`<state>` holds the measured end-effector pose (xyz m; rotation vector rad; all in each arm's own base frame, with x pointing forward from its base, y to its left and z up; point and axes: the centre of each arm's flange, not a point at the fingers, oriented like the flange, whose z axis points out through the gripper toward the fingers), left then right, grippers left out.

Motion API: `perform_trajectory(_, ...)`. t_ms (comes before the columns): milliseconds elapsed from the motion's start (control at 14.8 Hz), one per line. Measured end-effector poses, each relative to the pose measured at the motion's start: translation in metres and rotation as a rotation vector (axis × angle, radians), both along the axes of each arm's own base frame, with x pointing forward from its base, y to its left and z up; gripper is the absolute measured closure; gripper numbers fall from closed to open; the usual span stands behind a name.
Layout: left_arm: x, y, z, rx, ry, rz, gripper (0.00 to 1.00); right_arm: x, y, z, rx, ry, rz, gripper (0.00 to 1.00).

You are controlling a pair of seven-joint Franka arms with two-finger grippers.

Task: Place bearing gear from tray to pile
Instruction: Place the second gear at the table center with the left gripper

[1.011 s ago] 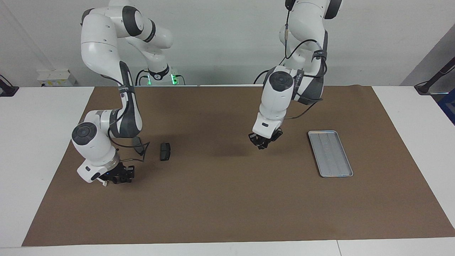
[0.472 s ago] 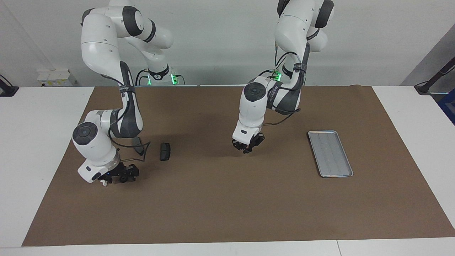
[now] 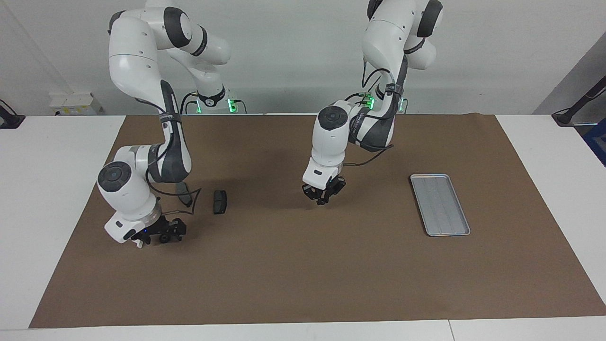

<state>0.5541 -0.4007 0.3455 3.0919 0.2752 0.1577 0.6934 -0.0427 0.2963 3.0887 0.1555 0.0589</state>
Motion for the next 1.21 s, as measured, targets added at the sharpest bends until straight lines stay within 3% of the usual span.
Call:
perform_trajectory(337, 0.007, 0.002, -0.034, 0.034, 0.008, -0.005, 0.76, -0.001, 0.013, 0.014, -0.004, 0.007, -0.019, 0.00)
perform_trajectory(674, 0.014, 0.001, -0.047, 0.043, 0.012, -0.002, 0.76, -0.017, 0.101, 0.044, -0.026, 0.066, -0.222, 0.00)
perform_trajectory(944, 0.016, 0.001, -0.045, 0.048, 0.003, -0.007, 0.76, -0.035, 0.162, 0.070, -0.049, 0.080, -0.336, 0.00)
perform_trajectory(1011, 0.016, 0.001, -0.045, 0.054, -0.002, -0.011, 0.70, -0.039, 0.171, 0.077, -0.045, 0.081, -0.350, 0.00)
perform_trajectory(1213, 0.019, 0.005, -0.044, 0.071, -0.014, -0.016, 0.38, -0.049, 0.180, 0.099, -0.004, 0.110, -0.379, 0.00)
